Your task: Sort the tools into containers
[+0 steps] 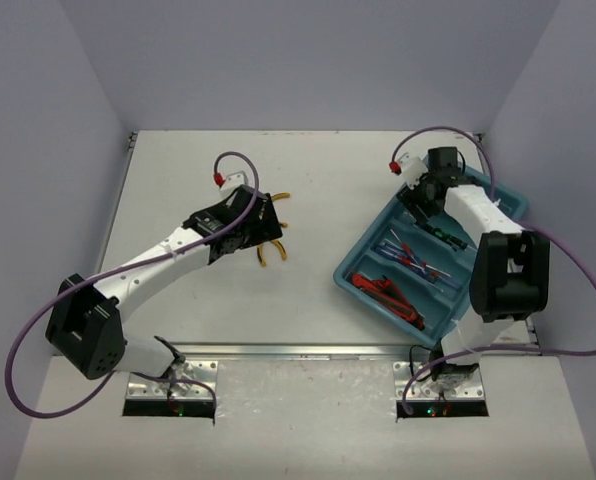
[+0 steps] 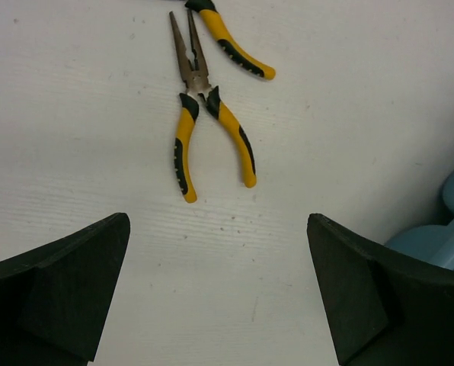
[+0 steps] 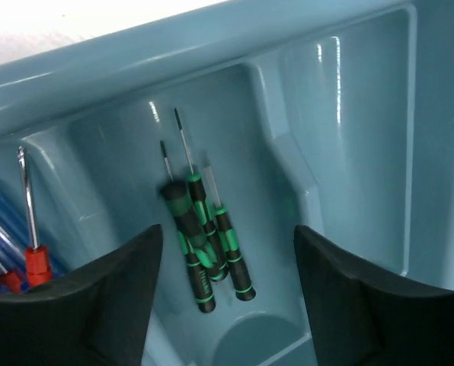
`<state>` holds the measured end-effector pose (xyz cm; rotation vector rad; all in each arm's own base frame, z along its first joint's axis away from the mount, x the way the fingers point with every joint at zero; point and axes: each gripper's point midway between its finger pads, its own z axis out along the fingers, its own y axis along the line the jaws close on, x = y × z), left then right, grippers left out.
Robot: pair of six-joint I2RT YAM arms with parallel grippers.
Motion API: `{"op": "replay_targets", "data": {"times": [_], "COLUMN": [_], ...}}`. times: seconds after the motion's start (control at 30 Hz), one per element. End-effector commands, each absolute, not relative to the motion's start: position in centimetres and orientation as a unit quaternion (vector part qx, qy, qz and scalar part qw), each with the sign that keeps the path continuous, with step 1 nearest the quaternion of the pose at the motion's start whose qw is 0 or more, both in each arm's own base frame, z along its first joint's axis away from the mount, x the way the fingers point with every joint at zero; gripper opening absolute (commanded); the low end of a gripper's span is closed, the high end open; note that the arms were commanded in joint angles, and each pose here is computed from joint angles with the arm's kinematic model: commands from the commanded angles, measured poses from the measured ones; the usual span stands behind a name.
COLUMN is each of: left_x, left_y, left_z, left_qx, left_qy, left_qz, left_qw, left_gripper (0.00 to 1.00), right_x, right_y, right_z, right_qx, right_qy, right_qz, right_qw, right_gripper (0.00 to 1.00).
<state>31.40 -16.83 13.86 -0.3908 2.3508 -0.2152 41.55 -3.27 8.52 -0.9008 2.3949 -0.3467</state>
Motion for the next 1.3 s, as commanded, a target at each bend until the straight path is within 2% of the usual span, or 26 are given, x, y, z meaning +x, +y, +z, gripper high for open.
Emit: {"op": "replay_targets", "data": {"times": [0.0, 0.07, 0.1, 0.17, 0.27, 0.33, 0.43, 0.5, 0.57, 0.83, 1.0, 1.07, 1.2, 1.27], "left_x": [31.1, 30.9, 30.6, 30.2, 30.1, 30.1, 30.5, 31.3, 32.1, 34.5, 34.1, 33.7, 33.2, 32.8], "left_y": [-15.9, -16.0, -16.0, -15.9, -15.9, -16.3, -16.6, -16.7, -16.8, -17.1, -17.0, -17.0, -17.1, -17.5], "left_z": [11.6, 10.4, 9.5, 8.2, 6.5, 5.6, 4.4, 3.8, 3.4, 2.1, 0.3, 0.1, 0.1, 1.0], "left_qx": [-0.159, -0.140, -0.129, -0.119, -0.109, -0.100, -0.095, -0.097, -0.102, -0.125, -0.123, -0.124, -0.120, -0.110], "left_qy": [0.923, 0.930, 0.935, 0.941, 0.949, 0.953, 0.957, 0.956, 0.956, 0.952, 0.959, 0.959, 0.961, 0.960], "left_qz": [-0.052, -0.050, -0.047, -0.037, -0.024, -0.025, -0.019, -0.011, -0.004, 0.013, 0.021, 0.015, 0.006, -0.012], "left_qw": [0.347, 0.336, 0.328, 0.315, 0.296, 0.284, 0.274, 0.277, 0.274, 0.278, 0.255, 0.253, 0.250, 0.256], "left_gripper": [1.00, 1.00, 1.00, 1.00, 0.97, 0.92, 0.86, 0.85, 0.79, 0.68, 0.34, 0.27, 0.04, 0.00], "right_x": [43.3, 43.8, 43.8, 43.4, 42.0, 40.9, 37.8, 36.6, 36.2, 34.2, 33.1, 32.9, 32.2, 31.6], "right_y": [-3.0, -2.4, -1.8, -0.5, 4.5, 8.1, 14.9, 17.2, 18.2, 19.0, 18.8, 18.9, 19.7, 20.4], "right_z": [12.6, 15.4, 16.8, 19.8, 22.6, 23.4, 24.3, 24.4, 23.6, 23.1, 23.8, 24.5, 25.7, 26.3], "right_qx": [-0.304, -0.261, -0.223, -0.184, -0.168, -0.087, -0.156, -0.148, -0.147, -0.167, -0.177, -0.180, -0.188, -0.195], "right_qy": [0.888, 0.893, 0.900, 0.903, 0.891, 0.891, 0.836, 0.825, 0.833, 0.828, 0.819, 0.812, 0.792, 0.777], "right_qz": [-0.134, -0.122, -0.109, -0.100, -0.051, 0.072, 0.296, 0.375, 0.382, 0.381, 0.380, 0.384, 0.416, 0.445], "right_qw": [0.318, 0.346, 0.359, 0.376, 0.418, 0.439, 0.434, 0.397, 0.372, 0.376, 0.392, 0.400, 0.405, 0.401], "right_gripper": [0.73, 0.76, 0.89, 0.99, 0.99, 0.99, 0.99, 0.94, 0.86, 0.79, 0.83, 0.88, 0.96, 0.99]}}
